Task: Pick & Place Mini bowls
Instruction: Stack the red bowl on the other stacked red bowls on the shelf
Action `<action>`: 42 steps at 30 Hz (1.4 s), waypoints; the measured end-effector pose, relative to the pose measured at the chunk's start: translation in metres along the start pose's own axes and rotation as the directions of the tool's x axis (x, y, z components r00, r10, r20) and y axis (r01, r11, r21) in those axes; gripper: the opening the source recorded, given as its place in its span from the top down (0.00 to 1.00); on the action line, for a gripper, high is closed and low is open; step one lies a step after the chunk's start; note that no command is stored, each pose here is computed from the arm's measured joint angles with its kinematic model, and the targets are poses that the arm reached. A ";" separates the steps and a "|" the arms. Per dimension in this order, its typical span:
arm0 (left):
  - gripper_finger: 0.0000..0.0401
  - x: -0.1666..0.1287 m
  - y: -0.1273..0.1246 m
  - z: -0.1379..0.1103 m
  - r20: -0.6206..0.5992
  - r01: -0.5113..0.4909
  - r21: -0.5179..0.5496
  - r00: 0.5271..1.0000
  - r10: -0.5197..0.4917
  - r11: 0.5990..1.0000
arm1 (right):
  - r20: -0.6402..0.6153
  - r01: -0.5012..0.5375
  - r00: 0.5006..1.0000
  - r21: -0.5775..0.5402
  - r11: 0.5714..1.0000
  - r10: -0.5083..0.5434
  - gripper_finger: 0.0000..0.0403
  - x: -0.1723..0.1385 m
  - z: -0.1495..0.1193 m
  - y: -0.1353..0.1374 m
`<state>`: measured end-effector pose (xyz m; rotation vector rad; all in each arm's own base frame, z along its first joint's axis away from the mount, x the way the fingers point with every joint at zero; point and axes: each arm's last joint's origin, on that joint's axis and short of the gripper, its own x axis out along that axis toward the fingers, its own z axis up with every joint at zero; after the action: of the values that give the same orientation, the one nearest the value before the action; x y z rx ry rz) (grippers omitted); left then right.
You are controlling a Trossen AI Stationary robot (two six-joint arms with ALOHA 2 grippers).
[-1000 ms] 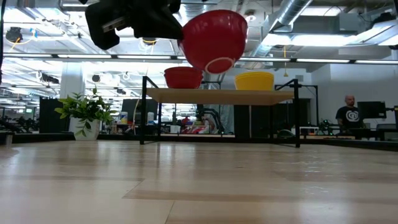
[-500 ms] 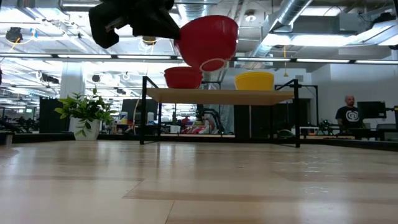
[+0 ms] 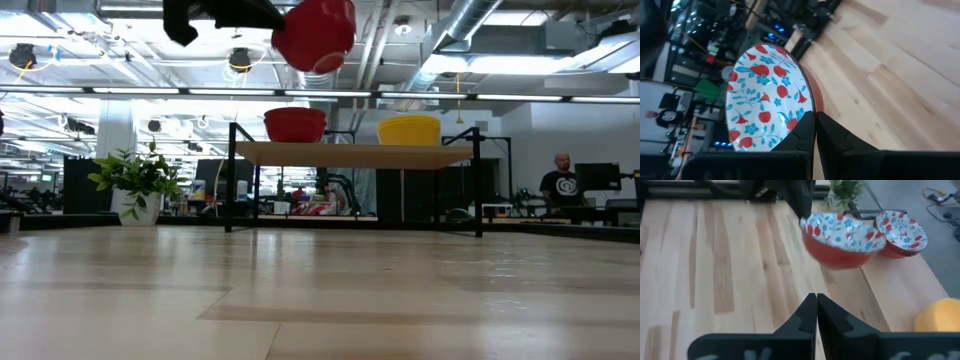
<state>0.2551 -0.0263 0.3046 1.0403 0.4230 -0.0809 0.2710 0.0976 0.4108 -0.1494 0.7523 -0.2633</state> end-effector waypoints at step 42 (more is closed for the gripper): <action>0.98 0.013 0.127 -0.091 -0.380 -0.003 -0.172 0.923 -0.064 0.985 | 0.153 -0.076 0.988 0.395 0.915 0.016 1.00 0.171 -0.153 0.039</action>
<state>0.2730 0.1171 0.3643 0.8796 0.7911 0.1340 0.2918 0.0792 0.1802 0.2366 0.5407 -0.3524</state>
